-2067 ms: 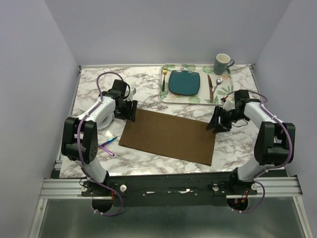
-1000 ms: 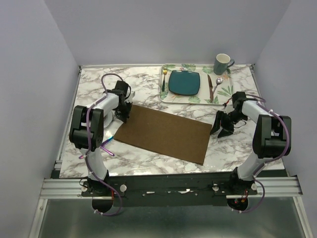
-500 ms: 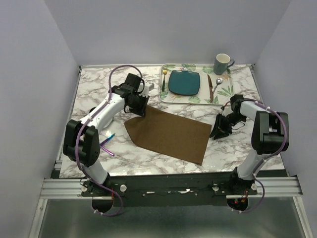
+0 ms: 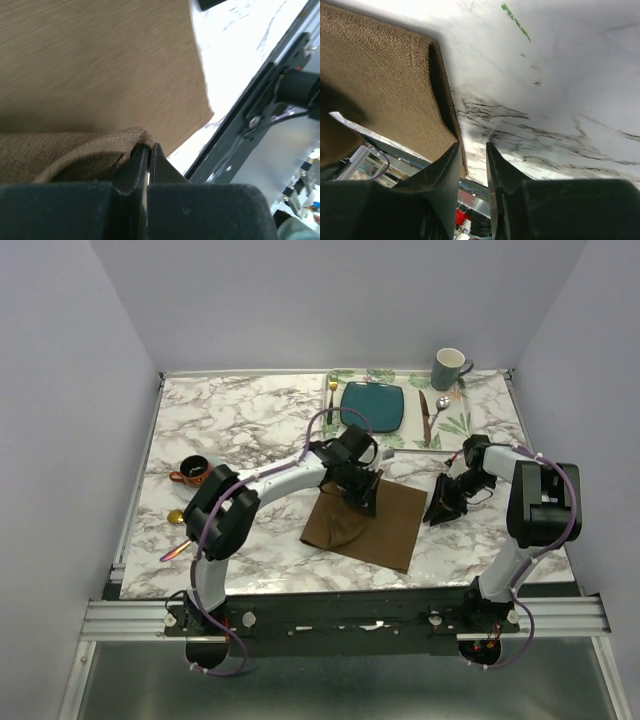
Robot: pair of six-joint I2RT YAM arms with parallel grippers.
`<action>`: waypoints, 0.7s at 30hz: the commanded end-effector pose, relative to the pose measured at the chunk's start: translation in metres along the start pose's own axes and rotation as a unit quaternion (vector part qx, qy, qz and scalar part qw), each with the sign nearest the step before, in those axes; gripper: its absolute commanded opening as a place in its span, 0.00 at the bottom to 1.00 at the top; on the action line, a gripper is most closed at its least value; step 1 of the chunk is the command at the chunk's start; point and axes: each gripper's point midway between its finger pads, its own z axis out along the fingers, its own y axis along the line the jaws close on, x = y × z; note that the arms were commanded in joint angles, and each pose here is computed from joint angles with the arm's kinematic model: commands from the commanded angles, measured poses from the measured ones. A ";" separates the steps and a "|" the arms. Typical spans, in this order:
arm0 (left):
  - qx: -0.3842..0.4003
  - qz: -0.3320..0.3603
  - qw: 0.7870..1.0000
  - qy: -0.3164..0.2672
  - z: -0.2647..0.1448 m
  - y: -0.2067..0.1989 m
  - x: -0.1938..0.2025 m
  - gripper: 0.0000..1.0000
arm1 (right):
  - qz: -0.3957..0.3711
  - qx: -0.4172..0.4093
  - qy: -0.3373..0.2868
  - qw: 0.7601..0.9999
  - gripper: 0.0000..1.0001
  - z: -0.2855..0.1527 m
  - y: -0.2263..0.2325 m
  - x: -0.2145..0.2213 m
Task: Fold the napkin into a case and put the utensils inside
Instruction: Fold the rectangle-folded napkin at the center of the board.
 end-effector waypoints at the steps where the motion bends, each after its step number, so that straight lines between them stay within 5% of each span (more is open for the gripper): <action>1: 0.060 -0.016 0.998 -0.016 0.039 -0.035 -0.022 0.00 | -0.002 0.004 -0.004 1.000 0.35 0.003 -0.002 0.002; 2: 0.066 -0.014 0.998 -0.017 0.042 -0.040 -0.026 0.00 | -0.005 0.004 -0.006 1.000 0.35 0.003 -0.001 0.002; 5: 0.081 -0.002 0.997 -0.005 0.051 -0.047 -0.026 0.27 | -0.011 0.002 -0.010 1.000 0.36 0.000 0.001 0.002; 10: 0.121 0.055 0.991 -0.034 -0.001 -0.068 -0.039 0.70 | -0.033 -0.015 -0.028 0.999 0.37 -0.014 0.013 -0.003; 13: 0.140 0.052 0.987 -0.066 -0.042 -0.063 -0.042 0.75 | -0.054 -0.026 -0.038 0.997 0.38 -0.025 0.022 -0.006; 17: 0.064 0.035 0.994 -0.080 -0.076 0.004 -0.032 0.74 | -0.116 -0.029 -0.090 0.989 0.41 -0.052 0.038 -0.033; 21: 0.007 0.047 0.998 -0.034 -0.081 0.042 0.002 0.68 | -0.172 -0.044 -0.122 0.977 0.45 -0.068 0.054 -0.055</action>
